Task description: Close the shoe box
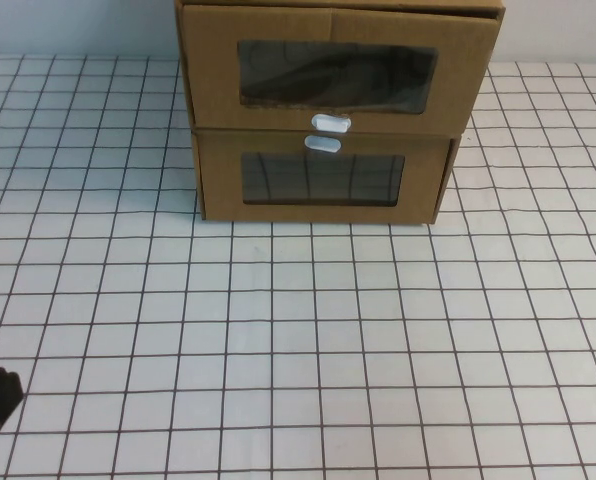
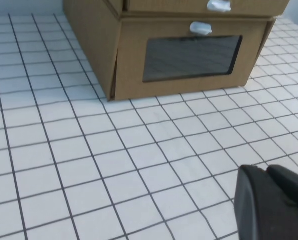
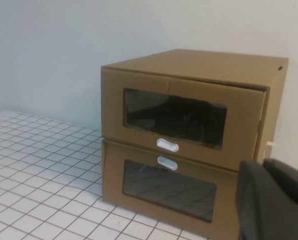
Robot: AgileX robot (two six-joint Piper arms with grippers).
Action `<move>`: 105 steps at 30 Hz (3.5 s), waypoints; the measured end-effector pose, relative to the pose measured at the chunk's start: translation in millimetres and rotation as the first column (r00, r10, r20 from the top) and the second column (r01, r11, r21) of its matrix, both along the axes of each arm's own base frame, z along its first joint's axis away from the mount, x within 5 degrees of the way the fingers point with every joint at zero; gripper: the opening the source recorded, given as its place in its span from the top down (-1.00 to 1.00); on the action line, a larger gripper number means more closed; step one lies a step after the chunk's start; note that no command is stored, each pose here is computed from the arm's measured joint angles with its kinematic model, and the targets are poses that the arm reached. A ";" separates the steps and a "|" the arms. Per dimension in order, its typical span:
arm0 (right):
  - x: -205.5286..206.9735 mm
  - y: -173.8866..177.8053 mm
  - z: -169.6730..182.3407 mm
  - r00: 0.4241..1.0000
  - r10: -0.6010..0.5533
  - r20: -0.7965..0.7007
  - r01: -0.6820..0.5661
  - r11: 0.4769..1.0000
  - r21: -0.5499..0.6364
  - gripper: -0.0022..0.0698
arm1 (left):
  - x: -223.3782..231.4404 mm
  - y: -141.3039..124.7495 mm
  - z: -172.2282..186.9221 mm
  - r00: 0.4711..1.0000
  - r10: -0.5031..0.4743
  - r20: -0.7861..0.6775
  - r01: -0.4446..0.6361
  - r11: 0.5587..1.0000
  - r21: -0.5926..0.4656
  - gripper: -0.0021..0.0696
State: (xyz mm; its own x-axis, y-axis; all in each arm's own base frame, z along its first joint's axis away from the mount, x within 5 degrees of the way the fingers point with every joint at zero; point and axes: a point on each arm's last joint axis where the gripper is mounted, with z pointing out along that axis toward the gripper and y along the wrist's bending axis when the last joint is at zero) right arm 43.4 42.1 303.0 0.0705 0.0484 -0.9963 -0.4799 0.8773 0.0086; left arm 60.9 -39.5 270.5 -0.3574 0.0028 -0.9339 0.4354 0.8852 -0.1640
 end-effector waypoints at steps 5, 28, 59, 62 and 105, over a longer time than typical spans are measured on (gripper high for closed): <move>0.5 1.0 -3.7 1.000 0.012 -0.015 -0.012 1.000 -0.001 0.98 | 0.5 0.1 -4.9 1.000 0.001 -0.013 -0.001 1.000 0.004 0.95; -1.7 4.9 -5.5 0.998 0.060 -0.032 -0.061 0.998 -0.012 0.98 | -5.8 28.5 -68.2 0.945 0.275 0.177 -0.291 0.954 0.074 0.95; -3.6 8.0 -7.2 0.994 0.100 -0.046 -0.101 0.995 -0.022 0.98 | -8.9 34.2 -100.2 0.923 0.382 0.053 -0.385 0.920 0.078 0.95; -4.4 7.7 -7.4 0.995 0.095 -0.041 -0.097 0.995 -0.033 0.98 | -8.9 34.2 -100.2 0.923 0.382 0.053 -0.385 0.920 0.078 0.95; 9.1 -34.1 -130.0 0.862 -0.358 -0.359 0.344 0.933 -0.104 0.98 | -9.0 34.2 -100.1 0.923 0.382 0.055 -0.385 0.920 0.077 0.95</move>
State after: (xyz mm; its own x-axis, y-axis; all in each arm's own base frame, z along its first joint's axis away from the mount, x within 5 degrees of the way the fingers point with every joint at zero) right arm 52.5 8.0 173.0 -0.2930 0.0537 -0.9546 -0.1084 0.9901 0.0890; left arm 51.9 -5.3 170.4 -0.3111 -0.0483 -0.9491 0.0640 0.9954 -0.0716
